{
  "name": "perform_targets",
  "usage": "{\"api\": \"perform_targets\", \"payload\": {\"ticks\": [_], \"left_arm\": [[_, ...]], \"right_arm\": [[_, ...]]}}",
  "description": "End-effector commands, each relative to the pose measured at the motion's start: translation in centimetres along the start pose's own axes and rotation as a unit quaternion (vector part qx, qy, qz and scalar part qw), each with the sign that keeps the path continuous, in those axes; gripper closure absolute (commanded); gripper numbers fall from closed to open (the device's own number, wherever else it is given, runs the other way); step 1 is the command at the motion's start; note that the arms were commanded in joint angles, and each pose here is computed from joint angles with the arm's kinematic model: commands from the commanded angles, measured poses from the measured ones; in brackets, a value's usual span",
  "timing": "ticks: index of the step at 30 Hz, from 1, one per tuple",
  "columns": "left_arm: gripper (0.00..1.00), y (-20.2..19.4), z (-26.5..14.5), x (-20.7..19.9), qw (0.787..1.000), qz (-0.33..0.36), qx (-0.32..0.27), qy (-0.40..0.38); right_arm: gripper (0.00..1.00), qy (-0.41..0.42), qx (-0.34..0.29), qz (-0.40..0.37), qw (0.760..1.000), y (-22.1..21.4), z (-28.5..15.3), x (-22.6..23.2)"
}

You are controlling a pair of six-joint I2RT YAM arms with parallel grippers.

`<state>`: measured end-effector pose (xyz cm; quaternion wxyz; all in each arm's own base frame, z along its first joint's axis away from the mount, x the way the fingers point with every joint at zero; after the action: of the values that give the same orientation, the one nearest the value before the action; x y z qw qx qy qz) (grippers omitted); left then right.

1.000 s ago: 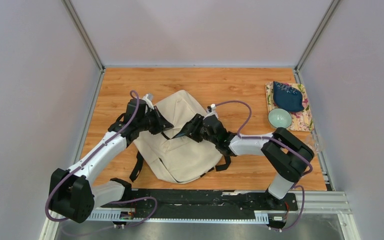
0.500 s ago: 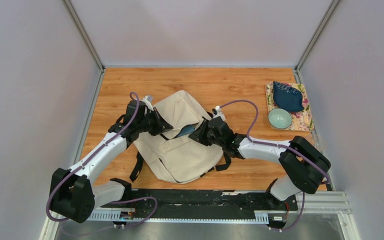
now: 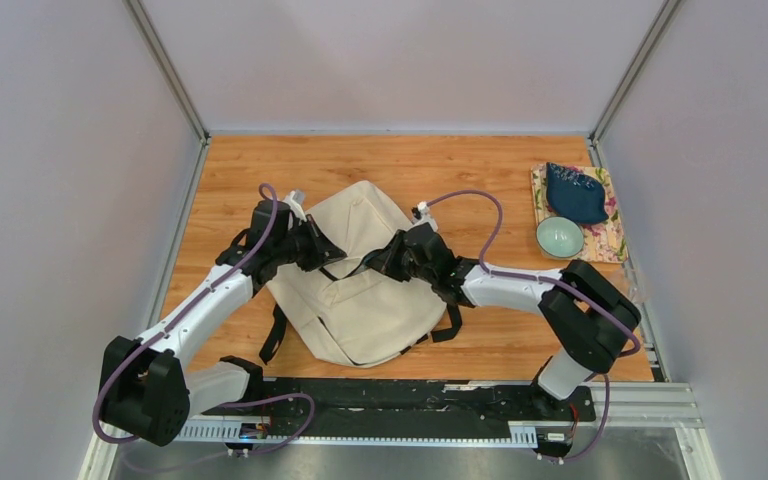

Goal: Pack the student bag
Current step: Place the personal item in the student bag.

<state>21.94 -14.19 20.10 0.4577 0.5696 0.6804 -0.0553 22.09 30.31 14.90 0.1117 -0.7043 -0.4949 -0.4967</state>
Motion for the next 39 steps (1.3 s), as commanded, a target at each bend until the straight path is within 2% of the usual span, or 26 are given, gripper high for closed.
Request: {"api": "perform_targets", "payload": {"ticks": [1,10,17,24,34,39], "left_arm": [[1.0,-0.2,-0.2,-0.3,1.0,0.005,0.012,-0.02],[1.0,-0.2,-0.3,0.1,1.0,0.001,0.011,-0.015],[1.0,-0.3,-0.4,0.6,1.0,-0.005,0.008,-0.012],[1.0,-0.2,-0.3,0.9,1.0,-0.009,0.008,-0.011],[1.0,-0.2,-0.5,0.9,1.0,-0.012,0.005,-0.014],[1.0,-0.1,-0.5,0.9,1.0,-0.013,0.006,-0.017]], "right_arm": [[0.96,0.044,-0.027,-0.001,0.999,1.4,1.8,3.0],[0.95,0.074,-0.037,0.015,0.996,2.3,5.6,4.9],[0.91,0.075,-0.056,-0.03,0.995,2.7,2.1,4.6],[0.9,0.057,-0.034,-0.065,0.996,2.1,-0.2,3.5],[0.94,0.006,-0.001,-0.068,0.998,0.6,0.2,1.5],[0.96,0.005,0.006,-0.073,0.997,0.6,1.1,2.1]]}}
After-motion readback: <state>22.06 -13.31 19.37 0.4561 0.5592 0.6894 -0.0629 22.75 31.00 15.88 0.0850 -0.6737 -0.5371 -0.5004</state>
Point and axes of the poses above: each gripper's point midway between its finger pads, its own z axis out along the fingers, its own x axis along the line the jaws close on, y = z × x, the point moved 9 cm from there along -z, back along the fingers, and after that the axes turned 5 degrees about z, right-handed, at the moved point
